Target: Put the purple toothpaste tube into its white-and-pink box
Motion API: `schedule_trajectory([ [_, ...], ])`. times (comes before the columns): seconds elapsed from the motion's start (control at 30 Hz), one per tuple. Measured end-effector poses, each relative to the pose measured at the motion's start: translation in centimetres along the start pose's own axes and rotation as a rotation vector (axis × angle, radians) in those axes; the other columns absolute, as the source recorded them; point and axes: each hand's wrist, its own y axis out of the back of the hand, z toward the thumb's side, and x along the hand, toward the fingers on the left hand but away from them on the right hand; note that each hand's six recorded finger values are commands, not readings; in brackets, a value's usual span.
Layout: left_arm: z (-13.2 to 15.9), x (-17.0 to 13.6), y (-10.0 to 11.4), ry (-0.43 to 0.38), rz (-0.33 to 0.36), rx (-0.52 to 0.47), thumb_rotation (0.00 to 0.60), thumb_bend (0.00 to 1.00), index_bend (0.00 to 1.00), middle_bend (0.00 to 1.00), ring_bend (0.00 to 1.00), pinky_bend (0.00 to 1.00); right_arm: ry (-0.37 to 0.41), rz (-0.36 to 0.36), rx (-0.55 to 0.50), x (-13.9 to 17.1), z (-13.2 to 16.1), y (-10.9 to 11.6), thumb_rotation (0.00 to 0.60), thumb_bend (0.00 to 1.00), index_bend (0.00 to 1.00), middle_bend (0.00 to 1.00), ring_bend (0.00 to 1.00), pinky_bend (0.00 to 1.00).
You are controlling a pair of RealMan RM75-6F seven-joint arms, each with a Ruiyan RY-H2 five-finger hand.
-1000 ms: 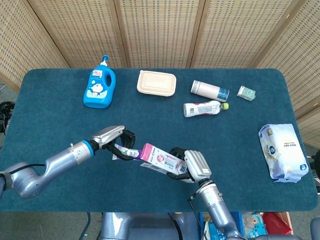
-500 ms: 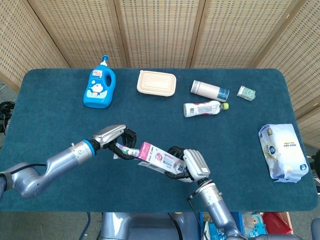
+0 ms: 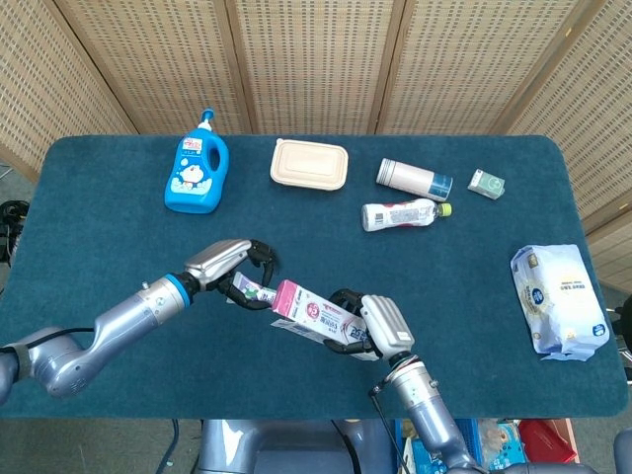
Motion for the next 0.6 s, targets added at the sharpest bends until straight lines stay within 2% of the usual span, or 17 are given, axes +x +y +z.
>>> schedule_trajectory([
  [0.23, 0.92, 0.1, -0.45, -0.033, 0.024, 0.0, 0.6, 0.54, 0.57, 0.1, 0.03, 0.13, 0.001, 0.003, -0.023, -0.03, 0.12, 0.06, 0.6, 0.24, 0.68, 0.59, 0.49, 0.48],
  [0.33, 1.03, 0.12, -0.48, -0.038, 0.03, 0.001, 0.6, 0.53, 0.46, 0.01, 0.0, 0.05, 0.001, -0.001, -0.028, -0.04, 0.09, 0.15, 0.6, 0.24, 0.68, 0.59, 0.49, 0.48],
  [0.5, 1.07, 0.07, -0.48, -0.044, 0.043, -0.003, 0.6, 0.52, 0.28, 0.0, 0.0, 0.0, -0.002, -0.013, -0.035, -0.07, -0.1, 0.44, 0.6, 0.24, 0.68, 0.59, 0.49, 0.48],
  [0.6, 1.07, -0.02, -0.39, -0.047, 0.05, -0.011, 0.6, 0.51, 0.24, 0.0, 0.0, 0.0, -0.007, -0.016, -0.038, -0.09, -0.26, 0.55, 0.6, 0.24, 0.68, 0.59, 0.49, 0.48],
])
